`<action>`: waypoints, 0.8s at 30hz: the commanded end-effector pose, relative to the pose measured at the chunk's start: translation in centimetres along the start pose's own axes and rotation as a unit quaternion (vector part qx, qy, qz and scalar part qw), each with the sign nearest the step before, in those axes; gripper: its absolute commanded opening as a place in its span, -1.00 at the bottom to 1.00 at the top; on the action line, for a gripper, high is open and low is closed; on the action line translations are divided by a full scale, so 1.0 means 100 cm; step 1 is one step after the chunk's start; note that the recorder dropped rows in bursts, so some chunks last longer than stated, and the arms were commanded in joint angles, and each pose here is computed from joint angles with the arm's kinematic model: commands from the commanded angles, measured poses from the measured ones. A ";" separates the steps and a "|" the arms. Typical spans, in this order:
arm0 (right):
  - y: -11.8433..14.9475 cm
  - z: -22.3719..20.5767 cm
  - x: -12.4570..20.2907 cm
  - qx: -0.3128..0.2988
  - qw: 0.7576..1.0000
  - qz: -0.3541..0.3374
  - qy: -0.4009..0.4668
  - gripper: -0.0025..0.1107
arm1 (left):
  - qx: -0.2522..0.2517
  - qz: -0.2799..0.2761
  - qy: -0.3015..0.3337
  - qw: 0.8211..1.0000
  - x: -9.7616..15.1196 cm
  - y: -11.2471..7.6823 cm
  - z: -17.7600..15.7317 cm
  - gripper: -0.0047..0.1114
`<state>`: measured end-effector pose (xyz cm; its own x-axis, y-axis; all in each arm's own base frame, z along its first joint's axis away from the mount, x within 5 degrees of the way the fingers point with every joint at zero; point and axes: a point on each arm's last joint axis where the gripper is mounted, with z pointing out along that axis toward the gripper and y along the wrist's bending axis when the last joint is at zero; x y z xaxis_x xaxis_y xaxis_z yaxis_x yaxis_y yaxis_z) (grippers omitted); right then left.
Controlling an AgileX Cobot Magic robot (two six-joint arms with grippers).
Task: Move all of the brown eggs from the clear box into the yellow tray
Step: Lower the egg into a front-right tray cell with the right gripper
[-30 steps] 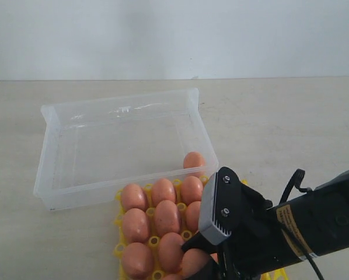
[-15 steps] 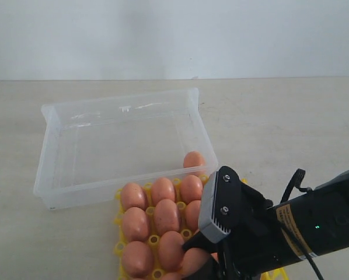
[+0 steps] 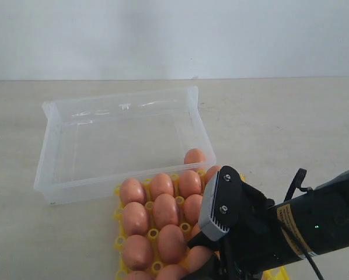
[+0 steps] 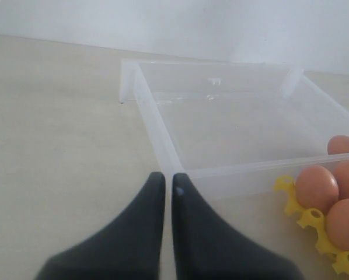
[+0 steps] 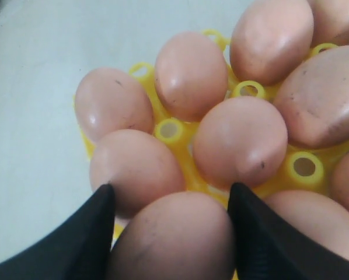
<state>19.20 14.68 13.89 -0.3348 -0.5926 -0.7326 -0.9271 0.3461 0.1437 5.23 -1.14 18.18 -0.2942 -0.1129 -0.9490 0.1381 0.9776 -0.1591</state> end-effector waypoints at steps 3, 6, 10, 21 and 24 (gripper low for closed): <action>-0.001 0.000 0.001 0.007 1.000 0.004 0.003 -0.17 | 0.000 0.004 0.001 1.000 0.001 0.000 0.001 -0.85; 0.000 0.000 0.001 0.004 1.000 0.003 0.002 -0.17 | 0.000 0.004 0.001 1.000 0.001 0.000 0.001 -0.85; 0.000 0.000 0.001 0.001 1.000 0.003 0.000 -0.17 | 0.000 0.004 0.001 1.000 0.001 0.000 0.001 -0.85; 0.003 0.000 -0.001 -0.012 1.000 -0.004 -0.010 -0.17 | 0.000 0.004 0.001 1.000 0.001 0.000 0.001 -0.85; 0.001 0.000 0.000 -0.004 1.000 -0.011 -0.006 -0.17 | 0.000 0.004 0.001 1.000 0.001 0.000 0.001 -0.85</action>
<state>19.09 14.83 14.03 -0.3203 -0.5847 -0.7453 -0.9342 0.3252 0.1463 5.23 -1.14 18.18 -0.2942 -0.1129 -0.9490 0.1381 0.9776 -0.1591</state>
